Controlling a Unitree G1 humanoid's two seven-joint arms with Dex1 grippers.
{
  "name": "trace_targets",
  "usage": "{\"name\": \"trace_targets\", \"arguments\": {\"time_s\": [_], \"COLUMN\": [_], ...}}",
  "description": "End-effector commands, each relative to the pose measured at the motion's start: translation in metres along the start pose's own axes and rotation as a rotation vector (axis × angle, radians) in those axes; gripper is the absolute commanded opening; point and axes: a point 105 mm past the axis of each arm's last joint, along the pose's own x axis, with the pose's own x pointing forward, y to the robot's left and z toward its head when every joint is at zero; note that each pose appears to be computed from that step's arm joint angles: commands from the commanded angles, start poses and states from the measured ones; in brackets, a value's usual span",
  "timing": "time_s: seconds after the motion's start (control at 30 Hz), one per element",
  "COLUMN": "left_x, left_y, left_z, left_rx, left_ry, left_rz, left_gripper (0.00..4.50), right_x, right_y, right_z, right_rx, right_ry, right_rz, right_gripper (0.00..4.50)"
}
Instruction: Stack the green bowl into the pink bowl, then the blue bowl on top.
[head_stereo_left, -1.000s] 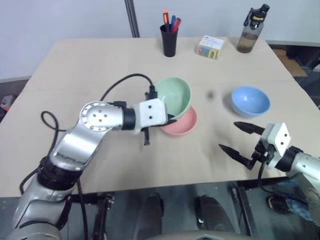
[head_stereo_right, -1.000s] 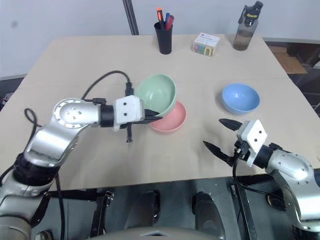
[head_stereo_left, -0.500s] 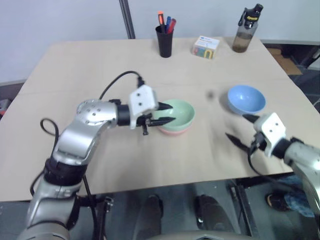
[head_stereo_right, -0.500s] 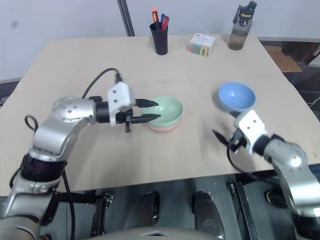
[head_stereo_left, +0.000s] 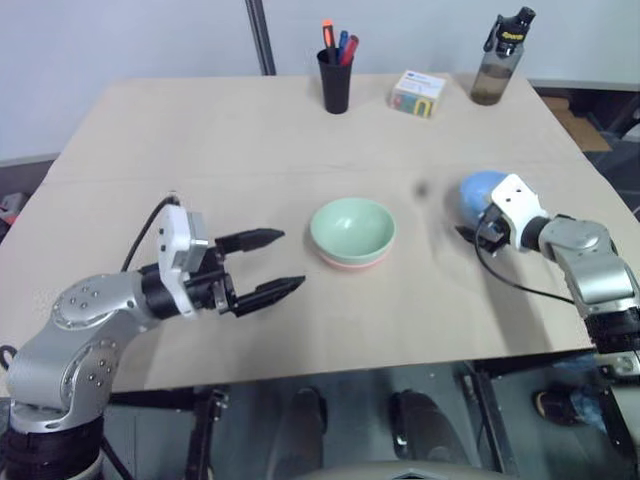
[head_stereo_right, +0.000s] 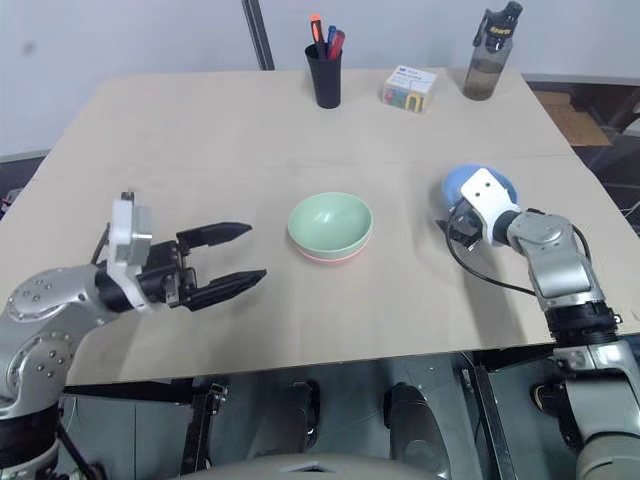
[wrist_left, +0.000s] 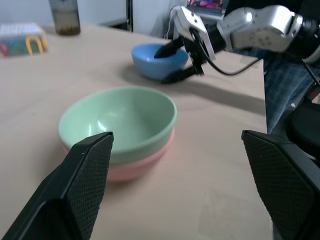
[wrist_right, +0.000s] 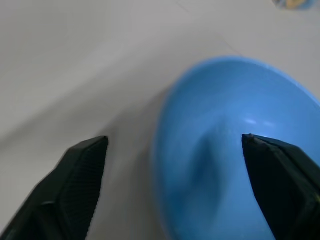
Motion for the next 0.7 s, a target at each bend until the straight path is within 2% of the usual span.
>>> {"name": "trace_targets", "arguments": {"time_s": [0.03, 0.23, 0.33, 0.5, 0.57, 0.7], "left_x": [-0.001, -0.002, -0.004, -0.017, -0.023, -0.031], "left_y": [-0.005, -0.002, 0.002, 0.009, 0.006, -0.001], "left_z": [0.013, 0.012, 0.007, -0.003, -0.013, -0.020], "left_rx": [0.046, 0.042, 0.077, 0.095, 0.086, 0.027], "left_ry": [-0.030, -0.052, -0.031, -0.040, -0.001, 0.021], "left_rz": [0.026, 0.071, 0.103, 0.199, 0.192, 0.163], "left_gripper": [4.50, 4.50, 4.50, 4.50, 4.50, 4.50], "right_x": [-0.001, -0.002, -0.009, -0.031, -0.039, -0.043], "right_y": [-0.008, -0.007, 0.001, 0.050, 0.076, 0.113], "right_z": [0.008, 0.015, 0.033, 0.084, 0.112, 0.139], "right_rx": [0.006, -0.026, -0.067, -0.108, -0.114, -0.145], "right_ry": [-0.001, -0.010, -0.066, -0.251, -0.359, -0.420], "right_rz": [0.003, 0.012, 0.065, 0.308, 0.414, 0.556], "right_gripper": [2.89, 0.14, 0.05, 0.05, 0.05, 0.05]}}
